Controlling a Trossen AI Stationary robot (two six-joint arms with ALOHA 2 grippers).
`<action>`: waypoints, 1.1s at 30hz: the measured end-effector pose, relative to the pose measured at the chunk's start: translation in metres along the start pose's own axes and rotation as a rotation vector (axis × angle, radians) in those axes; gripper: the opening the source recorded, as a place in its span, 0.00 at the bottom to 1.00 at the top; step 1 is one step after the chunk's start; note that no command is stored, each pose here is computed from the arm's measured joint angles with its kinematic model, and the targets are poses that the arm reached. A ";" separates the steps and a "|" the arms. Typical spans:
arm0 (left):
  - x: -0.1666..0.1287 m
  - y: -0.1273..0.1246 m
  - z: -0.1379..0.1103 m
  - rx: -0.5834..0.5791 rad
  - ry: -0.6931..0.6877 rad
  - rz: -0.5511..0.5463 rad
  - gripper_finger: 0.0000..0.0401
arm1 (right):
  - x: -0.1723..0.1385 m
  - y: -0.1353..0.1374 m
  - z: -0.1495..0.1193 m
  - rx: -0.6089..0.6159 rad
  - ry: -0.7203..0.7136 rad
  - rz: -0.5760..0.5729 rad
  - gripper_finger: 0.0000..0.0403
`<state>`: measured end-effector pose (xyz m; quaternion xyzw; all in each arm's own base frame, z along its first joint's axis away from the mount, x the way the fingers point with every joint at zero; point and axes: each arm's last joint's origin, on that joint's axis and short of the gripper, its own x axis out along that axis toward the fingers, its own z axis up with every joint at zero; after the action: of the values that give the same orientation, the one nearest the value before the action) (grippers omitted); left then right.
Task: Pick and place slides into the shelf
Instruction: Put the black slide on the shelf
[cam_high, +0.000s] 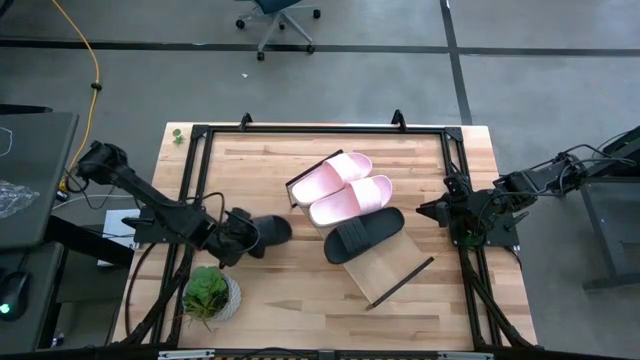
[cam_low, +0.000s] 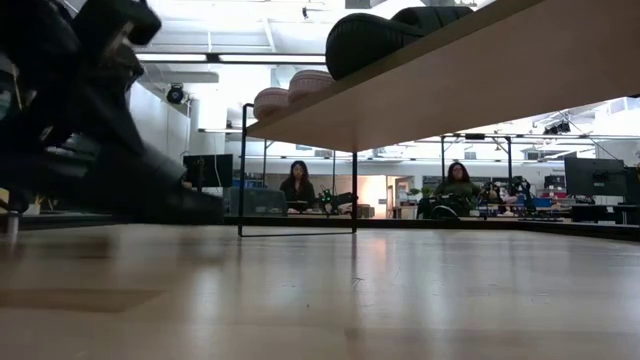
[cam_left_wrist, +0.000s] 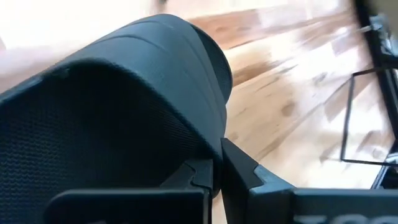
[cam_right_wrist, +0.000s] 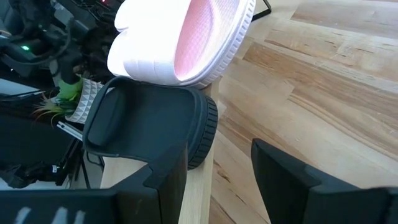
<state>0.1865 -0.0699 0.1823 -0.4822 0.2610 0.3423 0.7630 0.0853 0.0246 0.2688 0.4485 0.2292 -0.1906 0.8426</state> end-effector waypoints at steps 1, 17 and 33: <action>-0.004 -0.002 0.003 0.017 -0.007 -0.001 0.00 | 0.000 0.000 0.000 0.001 0.000 0.000 0.42; -0.089 -0.046 0.052 0.305 -0.086 0.095 0.00 | 0.000 0.001 0.000 0.005 -0.002 0.007 0.42; -0.139 -0.085 0.082 0.650 -0.207 -0.042 0.00 | -0.001 0.011 0.004 0.007 -0.048 0.104 0.42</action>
<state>0.1708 -0.0579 0.3636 -0.1819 0.2676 0.2723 0.9062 0.0914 0.0271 0.2788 0.4581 0.1848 -0.1582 0.8550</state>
